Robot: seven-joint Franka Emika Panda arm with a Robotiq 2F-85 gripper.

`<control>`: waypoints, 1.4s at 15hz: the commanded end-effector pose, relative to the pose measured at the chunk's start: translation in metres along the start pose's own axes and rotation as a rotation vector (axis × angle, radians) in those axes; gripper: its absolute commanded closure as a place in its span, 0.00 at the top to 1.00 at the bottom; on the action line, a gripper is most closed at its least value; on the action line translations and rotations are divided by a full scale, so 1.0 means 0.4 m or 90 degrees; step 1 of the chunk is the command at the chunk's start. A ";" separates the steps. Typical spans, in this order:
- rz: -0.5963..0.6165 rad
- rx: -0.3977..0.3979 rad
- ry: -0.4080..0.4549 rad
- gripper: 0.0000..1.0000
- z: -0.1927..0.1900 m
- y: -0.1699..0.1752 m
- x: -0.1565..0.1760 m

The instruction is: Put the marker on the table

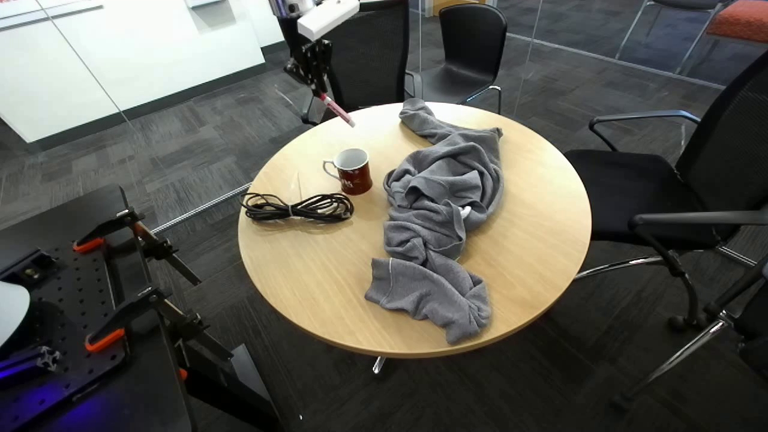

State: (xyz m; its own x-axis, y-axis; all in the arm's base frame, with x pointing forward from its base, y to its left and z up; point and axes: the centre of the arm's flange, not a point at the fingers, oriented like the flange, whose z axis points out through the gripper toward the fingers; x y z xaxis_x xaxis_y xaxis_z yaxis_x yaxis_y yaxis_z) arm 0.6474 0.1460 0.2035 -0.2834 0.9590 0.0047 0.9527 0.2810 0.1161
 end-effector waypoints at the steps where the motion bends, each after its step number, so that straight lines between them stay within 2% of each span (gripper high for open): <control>1: -0.062 -0.013 -0.046 0.05 -0.023 0.004 0.052; 9: -0.156 -0.014 -0.069 0.05 0.026 0.059 0.136; 18: -0.171 0.026 -0.066 0.05 0.169 0.120 0.162; 19: -0.154 0.013 -0.048 0.18 0.143 0.069 0.160; 21: -0.154 0.021 -0.048 0.18 0.171 0.075 0.162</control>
State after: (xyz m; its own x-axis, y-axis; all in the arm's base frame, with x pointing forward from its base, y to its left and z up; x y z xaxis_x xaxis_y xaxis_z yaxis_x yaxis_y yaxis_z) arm 0.6652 0.2193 0.1391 -0.4956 0.8634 -0.0944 0.8615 0.5025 0.0729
